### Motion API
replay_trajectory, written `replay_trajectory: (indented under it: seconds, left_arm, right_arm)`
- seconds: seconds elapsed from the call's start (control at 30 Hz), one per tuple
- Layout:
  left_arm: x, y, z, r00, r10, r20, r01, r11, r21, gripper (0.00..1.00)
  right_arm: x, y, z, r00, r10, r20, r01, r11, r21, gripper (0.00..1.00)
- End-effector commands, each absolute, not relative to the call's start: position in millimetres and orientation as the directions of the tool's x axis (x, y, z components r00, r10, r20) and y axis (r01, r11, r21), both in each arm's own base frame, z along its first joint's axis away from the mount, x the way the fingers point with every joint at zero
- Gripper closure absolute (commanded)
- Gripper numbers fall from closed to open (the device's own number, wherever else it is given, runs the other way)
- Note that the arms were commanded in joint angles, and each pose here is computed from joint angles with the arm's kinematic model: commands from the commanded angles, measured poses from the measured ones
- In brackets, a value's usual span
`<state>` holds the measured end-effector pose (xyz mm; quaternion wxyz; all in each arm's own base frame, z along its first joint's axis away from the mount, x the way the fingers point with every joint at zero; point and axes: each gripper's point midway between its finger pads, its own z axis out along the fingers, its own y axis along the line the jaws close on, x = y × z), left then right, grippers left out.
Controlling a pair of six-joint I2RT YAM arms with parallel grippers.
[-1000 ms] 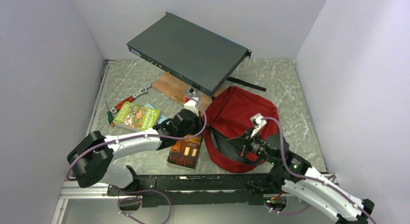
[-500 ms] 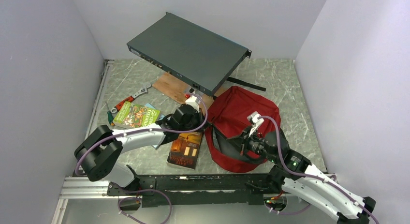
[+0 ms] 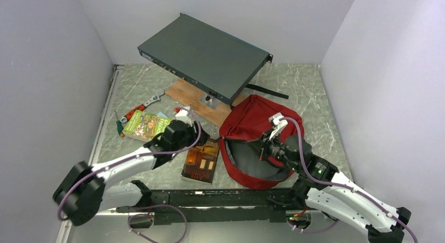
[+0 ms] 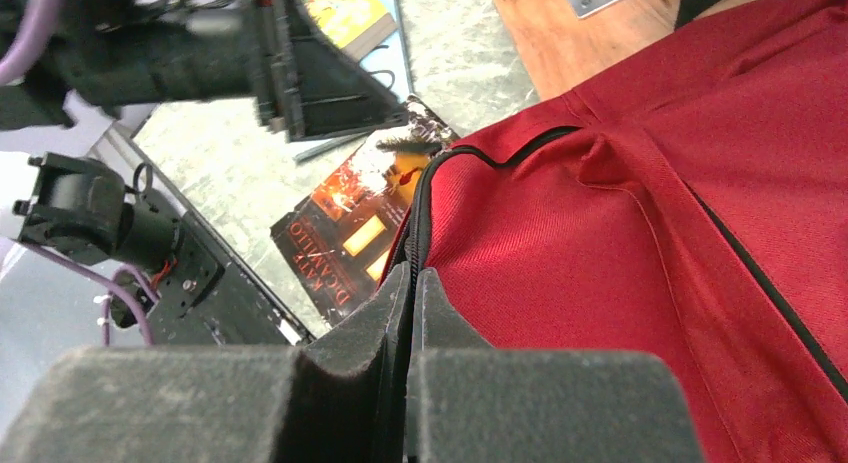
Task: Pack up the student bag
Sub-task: Unzip the student bag at the center of the board, then pick up the book from the center of the board.
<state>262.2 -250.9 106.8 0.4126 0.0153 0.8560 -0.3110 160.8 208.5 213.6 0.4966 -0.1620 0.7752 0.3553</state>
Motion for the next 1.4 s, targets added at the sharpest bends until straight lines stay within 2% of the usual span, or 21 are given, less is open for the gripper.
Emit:
replay_trajectory:
  seconds: [0.0,0.13,0.17,0.2,0.27,0.3,0.4,0.57,0.67,0.83,0.87,0.9,0.97,1.03,1.23,1.37]
  left_arm:
    - [239,-226,122,-0.62,-0.222,-0.753,0.315,0.808,-0.498,0.34]
    - [214,-191,114,-0.637,-0.214,-0.74,0.251,0.851,-0.462,0.16]
    - [209,-182,109,-0.647,-0.225,-0.728,0.214,0.863,-0.457,0.06]
    - [204,-174,105,-0.654,-0.239,-0.717,0.181,0.871,-0.456,0.03]
    - [194,-162,94,-0.675,-0.263,-0.689,0.122,0.881,-0.457,0.0]
    - [190,-156,90,-0.681,-0.286,-0.674,0.085,0.883,-0.461,0.0]
    - [183,-141,68,-0.691,-0.347,-0.634,-0.022,0.887,-0.461,0.0]
    - [176,-151,37,-0.732,-0.347,-0.586,-0.019,0.87,-0.492,0.01]
    - [173,-158,28,-0.765,-0.326,-0.555,-0.013,0.87,-0.492,0.08]
    - [168,-157,23,-0.781,-0.314,-0.539,-0.014,0.873,-0.488,0.21]
    - [166,-157,22,-0.781,-0.318,-0.537,-0.014,0.869,-0.494,0.23]
    - [164,-157,22,-0.781,-0.323,-0.534,-0.013,0.864,-0.503,0.24]
    - [162,-156,24,-0.773,-0.336,-0.537,-0.01,0.854,-0.52,0.27]
    - [164,-155,29,-0.757,-0.351,-0.551,-0.004,0.845,-0.534,0.31]
    - [160,-164,33,-0.765,-0.354,-0.538,0.031,0.815,-0.579,0.26]
    - [155,-174,31,-0.794,-0.33,-0.511,0.057,0.796,-0.603,0.27]
  right_arm:
    - [174,207,250,-0.391,0.223,-0.893,-0.568,0.705,0.425,1.0]
    - [184,195,231,-0.405,0.203,-0.892,-0.49,0.775,0.399,0.98]
    - [186,194,223,-0.413,0.178,-0.893,-0.48,0.791,0.38,0.86]
    - [186,195,214,-0.429,0.143,-0.892,-0.479,0.801,0.359,0.72]
    - [180,209,199,-0.474,0.014,-0.88,-0.547,0.779,0.307,0.52]
    - [175,217,194,-0.496,-0.056,-0.866,-0.588,0.756,0.287,0.47]
    - [167,235,192,-0.529,-0.151,-0.835,-0.639,0.718,0.275,0.43]
    - [140,281,228,-0.435,-0.138,-0.89,-0.74,0.618,0.266,0.37]
    - [125,315,215,-0.434,-0.212,-0.876,-0.769,0.594,0.237,0.36]
    - [104,366,154,-0.432,-0.389,-0.814,-0.794,0.592,0.138,0.36]
    - [104,373,142,-0.437,-0.411,-0.8,-0.787,0.605,0.119,0.39]
    - [106,377,131,-0.443,-0.43,-0.787,-0.778,0.62,0.099,0.46]
    - [115,378,111,-0.469,-0.433,-0.77,-0.731,0.679,0.063,0.68]
    - [122,375,96,-0.468,-0.434,-0.769,-0.707,0.707,0.031,0.79]
    - [129,373,66,-0.444,-0.46,-0.768,-0.705,0.709,-0.017,0.82]
    - [132,363,42,-0.485,-0.455,-0.747,-0.657,0.753,-0.032,0.92]
